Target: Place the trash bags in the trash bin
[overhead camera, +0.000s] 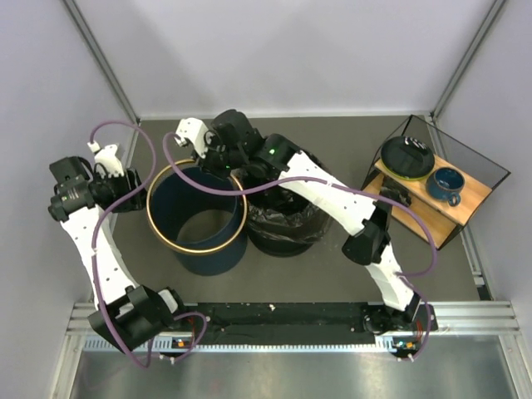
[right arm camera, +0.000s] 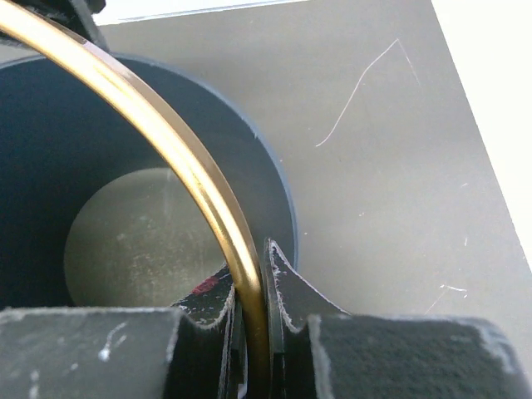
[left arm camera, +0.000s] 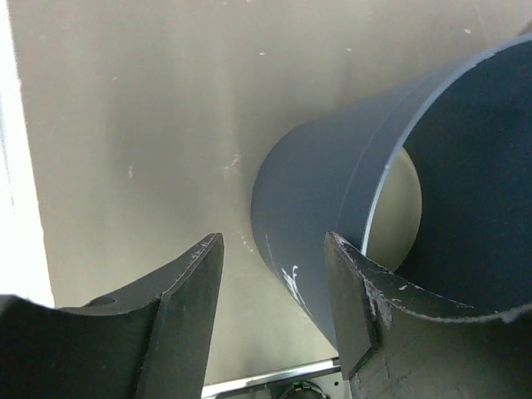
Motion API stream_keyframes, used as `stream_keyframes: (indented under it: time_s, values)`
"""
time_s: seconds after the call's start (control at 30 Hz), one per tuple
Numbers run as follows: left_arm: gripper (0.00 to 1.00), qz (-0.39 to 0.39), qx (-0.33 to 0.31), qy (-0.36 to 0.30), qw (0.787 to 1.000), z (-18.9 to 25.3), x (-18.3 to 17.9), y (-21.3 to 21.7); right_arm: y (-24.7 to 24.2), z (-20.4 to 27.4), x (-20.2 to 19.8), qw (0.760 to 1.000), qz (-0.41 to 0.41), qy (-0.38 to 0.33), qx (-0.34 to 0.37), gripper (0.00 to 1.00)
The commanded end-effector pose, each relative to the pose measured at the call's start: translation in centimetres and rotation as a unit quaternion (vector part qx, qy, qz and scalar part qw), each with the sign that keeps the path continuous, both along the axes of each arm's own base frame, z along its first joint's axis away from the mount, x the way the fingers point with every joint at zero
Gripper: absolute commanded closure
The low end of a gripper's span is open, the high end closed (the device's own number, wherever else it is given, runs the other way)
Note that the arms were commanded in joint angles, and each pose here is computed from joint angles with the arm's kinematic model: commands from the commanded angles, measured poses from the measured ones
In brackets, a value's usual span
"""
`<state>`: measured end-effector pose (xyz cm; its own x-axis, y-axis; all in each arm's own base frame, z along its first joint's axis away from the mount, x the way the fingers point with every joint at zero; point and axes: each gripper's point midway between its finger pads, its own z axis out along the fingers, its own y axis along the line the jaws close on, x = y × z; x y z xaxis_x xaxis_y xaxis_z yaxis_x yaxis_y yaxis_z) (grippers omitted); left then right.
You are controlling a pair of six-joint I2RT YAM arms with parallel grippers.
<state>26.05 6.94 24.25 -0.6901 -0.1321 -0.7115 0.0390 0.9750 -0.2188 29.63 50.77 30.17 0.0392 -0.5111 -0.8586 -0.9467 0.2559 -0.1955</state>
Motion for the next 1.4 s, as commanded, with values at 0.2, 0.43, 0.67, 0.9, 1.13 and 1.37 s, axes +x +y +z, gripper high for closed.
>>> stream_keyframes:
  time_s: [0.2,0.43,0.67,0.9,1.13,1.37]
  values:
    - [0.43,-0.071,0.015,-0.063,0.995,0.9,-0.5,-2.1,1.3,-1.9,2.0,0.999,0.007,-0.037,-0.019,0.99]
    - [0.42,-0.071,0.003,-0.061,0.996,0.0,-0.8,-2.3,1.3,-4.0,2.8,0.998,0.003,-0.04,-0.044,0.9]
    - [0.43,-0.107,-0.031,-0.078,0.991,0.4,-0.7,-3.9,1.6,-5.1,2.9,0.998,0.005,-0.032,-0.048,0.75]
    - [0.44,-0.1,-0.025,-0.061,0.993,-0.5,-0.9,-3.4,1.5,-5.5,4.0,0.998,-0.01,-0.041,-0.051,0.64]
    - [0.44,-0.098,-0.026,-0.052,0.993,-1.0,-1.1,-3.3,1.5,0.0,3.9,0.997,-0.01,-0.072,0.007,0.67]
    - [0.44,-0.096,-0.032,-0.049,0.994,-1.1,-0.6,-3.0,2.1,2.3,3.2,0.995,0.01,-0.093,0.037,0.69]
